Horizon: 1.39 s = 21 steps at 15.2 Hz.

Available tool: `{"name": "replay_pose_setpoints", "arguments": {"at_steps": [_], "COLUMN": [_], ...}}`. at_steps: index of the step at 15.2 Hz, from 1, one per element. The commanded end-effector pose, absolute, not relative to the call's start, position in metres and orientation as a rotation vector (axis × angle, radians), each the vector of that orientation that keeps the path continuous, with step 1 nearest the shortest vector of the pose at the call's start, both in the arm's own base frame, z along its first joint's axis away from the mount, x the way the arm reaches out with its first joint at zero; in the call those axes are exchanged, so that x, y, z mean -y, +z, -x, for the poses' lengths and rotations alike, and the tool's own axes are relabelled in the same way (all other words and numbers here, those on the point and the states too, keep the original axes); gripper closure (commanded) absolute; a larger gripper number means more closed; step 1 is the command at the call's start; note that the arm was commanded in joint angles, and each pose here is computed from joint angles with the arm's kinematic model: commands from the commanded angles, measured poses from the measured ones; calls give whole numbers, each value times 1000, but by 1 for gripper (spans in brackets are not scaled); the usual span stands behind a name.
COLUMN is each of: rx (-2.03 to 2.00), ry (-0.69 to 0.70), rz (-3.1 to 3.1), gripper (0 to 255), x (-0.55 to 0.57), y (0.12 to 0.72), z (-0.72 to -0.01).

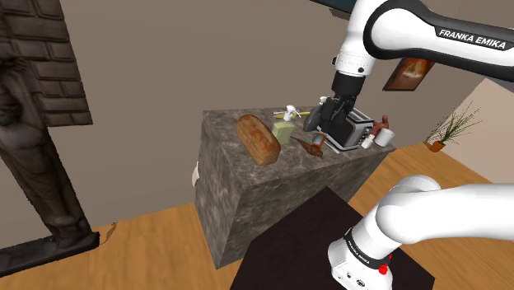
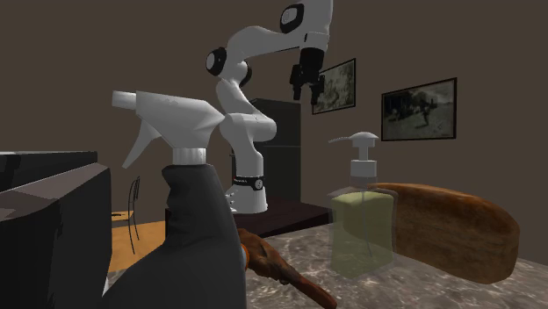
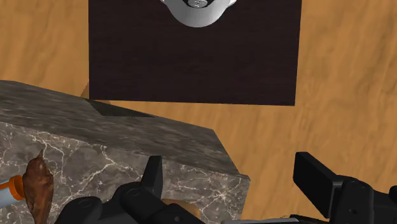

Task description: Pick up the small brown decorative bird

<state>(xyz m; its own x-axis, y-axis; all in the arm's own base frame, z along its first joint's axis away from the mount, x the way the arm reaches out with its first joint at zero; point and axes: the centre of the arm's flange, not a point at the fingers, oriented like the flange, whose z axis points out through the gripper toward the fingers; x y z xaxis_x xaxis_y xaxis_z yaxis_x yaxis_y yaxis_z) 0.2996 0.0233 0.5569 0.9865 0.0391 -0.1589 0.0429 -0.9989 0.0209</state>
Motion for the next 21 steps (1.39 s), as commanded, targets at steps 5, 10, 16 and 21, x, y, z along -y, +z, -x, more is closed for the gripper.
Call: {"name": "replay_pose_setpoints", "arguments": {"at_steps": [5, 10, 16, 21], "rx": [-57, -48, -38, -28], "ry": [-259, -274, -292, -307], "rz": [-3118, -3133, -3150, -3164], "gripper": [0, 0, 0, 0], "x": [16, 65, 123, 171], "y": [528, 491, 445, 406], "z": [-324, -355, -390, -419]}}
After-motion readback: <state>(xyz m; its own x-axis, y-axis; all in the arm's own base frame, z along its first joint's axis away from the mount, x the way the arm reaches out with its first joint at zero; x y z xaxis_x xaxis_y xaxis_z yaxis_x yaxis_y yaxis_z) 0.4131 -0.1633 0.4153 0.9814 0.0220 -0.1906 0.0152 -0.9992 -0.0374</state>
